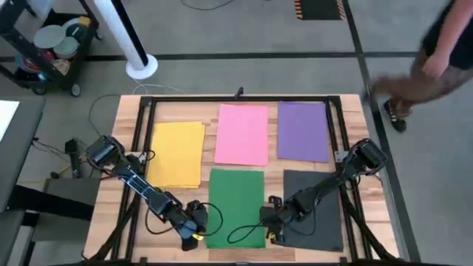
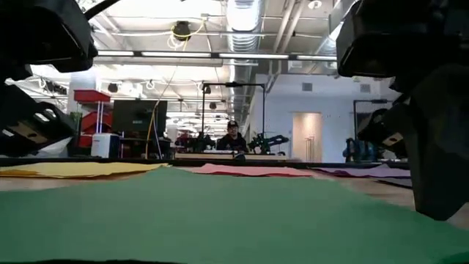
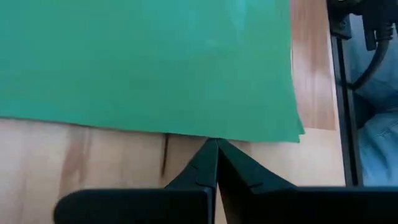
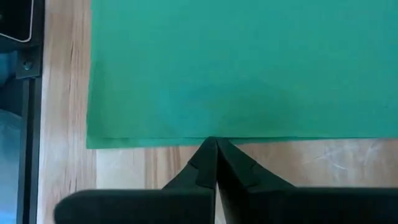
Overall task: Organize paper
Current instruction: Adjust the stacked papers on the table
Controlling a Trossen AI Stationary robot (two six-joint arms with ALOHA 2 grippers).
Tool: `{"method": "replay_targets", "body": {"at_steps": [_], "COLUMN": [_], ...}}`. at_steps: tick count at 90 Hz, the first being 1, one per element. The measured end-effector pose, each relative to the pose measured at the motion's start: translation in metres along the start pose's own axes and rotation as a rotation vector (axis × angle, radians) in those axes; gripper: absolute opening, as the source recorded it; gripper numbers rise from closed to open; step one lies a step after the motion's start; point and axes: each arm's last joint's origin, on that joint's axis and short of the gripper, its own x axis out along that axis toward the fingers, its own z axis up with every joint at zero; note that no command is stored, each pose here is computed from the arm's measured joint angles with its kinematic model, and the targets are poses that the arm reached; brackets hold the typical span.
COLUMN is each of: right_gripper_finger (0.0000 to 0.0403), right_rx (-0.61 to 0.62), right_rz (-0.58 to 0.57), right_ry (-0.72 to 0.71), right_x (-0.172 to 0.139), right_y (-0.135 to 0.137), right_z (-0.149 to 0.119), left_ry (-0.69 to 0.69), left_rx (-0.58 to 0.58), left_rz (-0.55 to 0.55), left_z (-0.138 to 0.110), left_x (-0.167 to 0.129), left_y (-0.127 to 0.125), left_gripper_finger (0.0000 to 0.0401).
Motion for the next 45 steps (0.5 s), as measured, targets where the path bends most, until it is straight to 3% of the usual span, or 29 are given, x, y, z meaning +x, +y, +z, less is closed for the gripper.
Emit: {"method": "replay_targets", "body": {"at_steps": [45], "right_gripper_finger": [0.0], "right_rx": [0.04], "right_rz": [0.024], "right_ry": [0.03], "right_x": [-0.002], "right_y": [0.011], "right_z": [-0.01], "left_ry": [-0.006], "left_rx": [0.001], "left_rz": [0.002], "left_z": [-0.003], "left_x": [-0.001], "left_y": [-0.003], "left_gripper_finger": [0.0]}}
